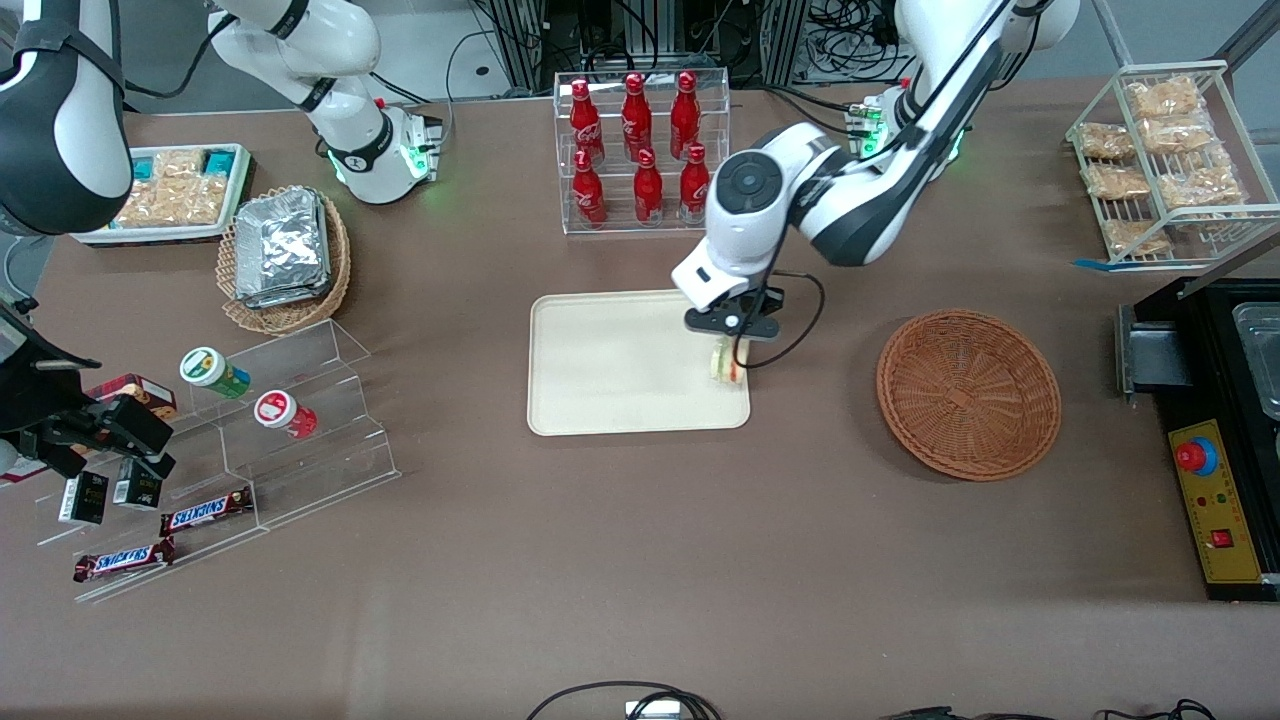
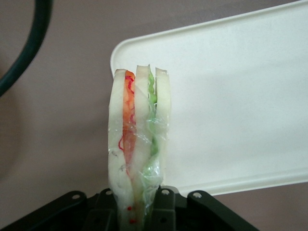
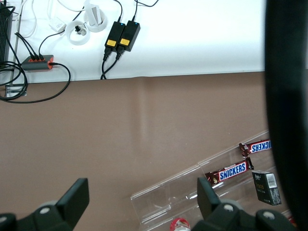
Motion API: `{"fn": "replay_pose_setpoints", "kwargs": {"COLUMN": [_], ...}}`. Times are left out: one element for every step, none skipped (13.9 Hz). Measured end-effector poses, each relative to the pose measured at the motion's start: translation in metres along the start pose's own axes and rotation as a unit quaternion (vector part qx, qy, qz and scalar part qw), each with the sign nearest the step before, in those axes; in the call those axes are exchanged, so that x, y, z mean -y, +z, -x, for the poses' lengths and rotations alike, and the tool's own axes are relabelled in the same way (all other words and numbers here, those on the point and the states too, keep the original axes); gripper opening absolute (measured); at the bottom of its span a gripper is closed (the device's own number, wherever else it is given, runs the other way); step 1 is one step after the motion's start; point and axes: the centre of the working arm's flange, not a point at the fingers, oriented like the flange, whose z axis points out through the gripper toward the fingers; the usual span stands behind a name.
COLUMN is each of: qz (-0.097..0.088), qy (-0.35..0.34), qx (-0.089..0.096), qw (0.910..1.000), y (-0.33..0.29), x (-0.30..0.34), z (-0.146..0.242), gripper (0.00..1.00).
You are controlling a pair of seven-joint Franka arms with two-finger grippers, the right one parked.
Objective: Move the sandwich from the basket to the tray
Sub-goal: 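Carry the held sandwich with the left gripper over the beige tray, then lower the sandwich onto the tray and open the left gripper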
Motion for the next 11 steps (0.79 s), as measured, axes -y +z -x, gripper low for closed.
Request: {"fn": "replay_pose_setpoints", "kwargs": {"qz": [-0.003, -0.005, -0.004, -0.001, 0.002, 0.003, 0.003, 0.001, -0.001, -0.003, -0.005], "qy": [-0.013, -0.025, -0.035, -0.045, -0.051, -0.052, -0.049, -0.046, -0.043, -0.040, -0.036], "qx": [0.003, 0.006, 0.011, 0.014, 0.016, 0.018, 0.020, 0.022, 0.024, 0.025, 0.024], "qw": [0.9999, 0.9997, 0.9993, 0.9989, 0.9986, 0.9984, 0.9986, 0.9987, 0.9988, 0.9989, 0.9990], "y": [0.010, 0.019, 0.027, 0.034, 0.040, 0.046, 0.050, 0.054, 0.057, 0.060, 0.061], "x": [-0.008, -0.013, -0.016, -0.018, -0.019, -0.022, -0.028, -0.036, -0.043, -0.048, -0.051], "z": [0.001, 0.001, 0.000, -0.002, -0.003, -0.003, 0.001, 0.007, 0.013, 0.018, 0.020], "gripper": [0.17, 0.17, 0.17, 0.17, 0.17, 0.17, 0.17, 0.17, 0.17, 0.16, 0.16]}}
